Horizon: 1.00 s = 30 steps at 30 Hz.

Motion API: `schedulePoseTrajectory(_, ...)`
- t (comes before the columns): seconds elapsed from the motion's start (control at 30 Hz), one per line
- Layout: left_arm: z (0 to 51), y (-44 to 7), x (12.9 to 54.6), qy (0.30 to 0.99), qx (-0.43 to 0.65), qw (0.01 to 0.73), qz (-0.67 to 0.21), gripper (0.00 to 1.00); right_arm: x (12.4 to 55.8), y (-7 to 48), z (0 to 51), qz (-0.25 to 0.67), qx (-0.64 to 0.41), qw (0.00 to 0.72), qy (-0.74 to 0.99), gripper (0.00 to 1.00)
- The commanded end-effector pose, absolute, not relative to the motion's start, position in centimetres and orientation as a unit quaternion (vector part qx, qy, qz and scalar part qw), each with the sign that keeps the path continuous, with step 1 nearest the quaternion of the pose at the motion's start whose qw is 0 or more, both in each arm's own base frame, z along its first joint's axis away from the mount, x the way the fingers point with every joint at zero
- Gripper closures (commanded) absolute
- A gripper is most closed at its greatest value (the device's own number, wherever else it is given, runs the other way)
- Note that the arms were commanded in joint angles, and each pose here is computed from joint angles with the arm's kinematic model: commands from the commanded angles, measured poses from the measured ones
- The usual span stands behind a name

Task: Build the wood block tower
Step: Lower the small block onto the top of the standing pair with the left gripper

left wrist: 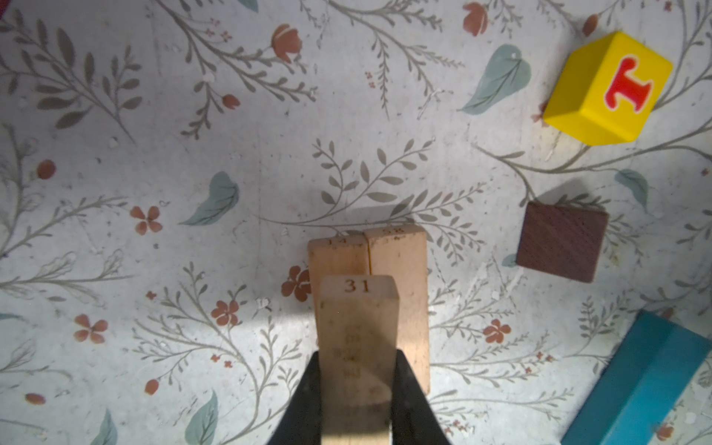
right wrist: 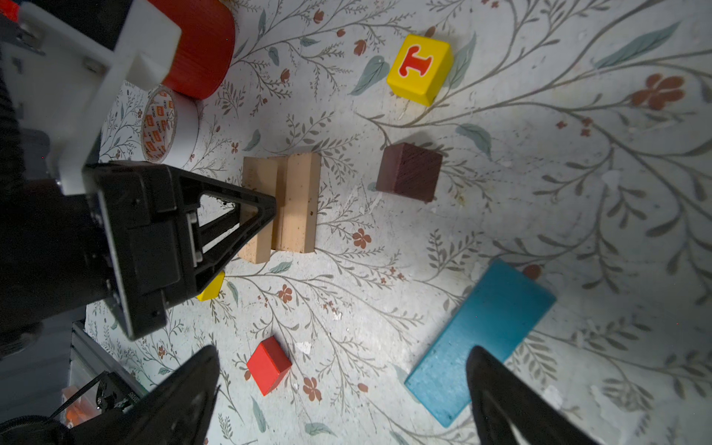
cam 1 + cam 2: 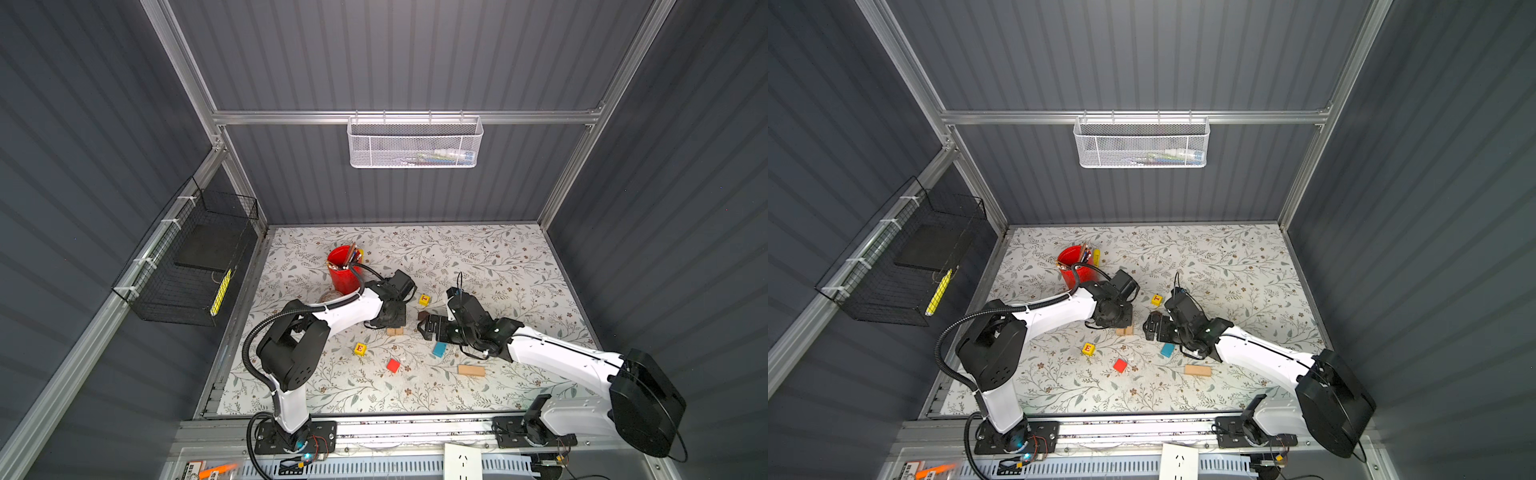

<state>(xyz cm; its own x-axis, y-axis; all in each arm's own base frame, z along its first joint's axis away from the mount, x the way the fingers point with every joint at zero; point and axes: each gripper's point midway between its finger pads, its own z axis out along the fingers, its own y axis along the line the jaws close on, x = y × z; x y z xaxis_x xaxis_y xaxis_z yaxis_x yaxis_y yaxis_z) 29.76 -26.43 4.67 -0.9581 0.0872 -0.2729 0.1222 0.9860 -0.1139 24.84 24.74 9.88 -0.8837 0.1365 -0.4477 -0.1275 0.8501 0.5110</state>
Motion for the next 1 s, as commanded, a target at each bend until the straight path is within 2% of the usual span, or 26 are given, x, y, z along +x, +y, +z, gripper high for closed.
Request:
schedulePoseTrajectory(0.0, 4.55, -26.37, 30.26, 0.989, 0.04, 0.13, -0.058, 0.85, 24.88, 24.48, 9.74, 0.274, 0.009, 0.242, 0.931, 0.01)
schedulePoseTrajectory(0.27, 4.03, -26.35, 30.51, 0.99, 0.035, 0.125, -0.056, 0.84, 24.87, 24.35, 9.77, 0.273, 0.01, 0.244, 0.93, 0.01)
schedulePoseTrajectory(0.97, 4.67, -26.54, 31.07, 0.989, 0.026, 0.128, -0.064, 0.7, 24.9, 24.42, 9.63, 0.274, 0.01, 0.243, 0.93, 0.01)
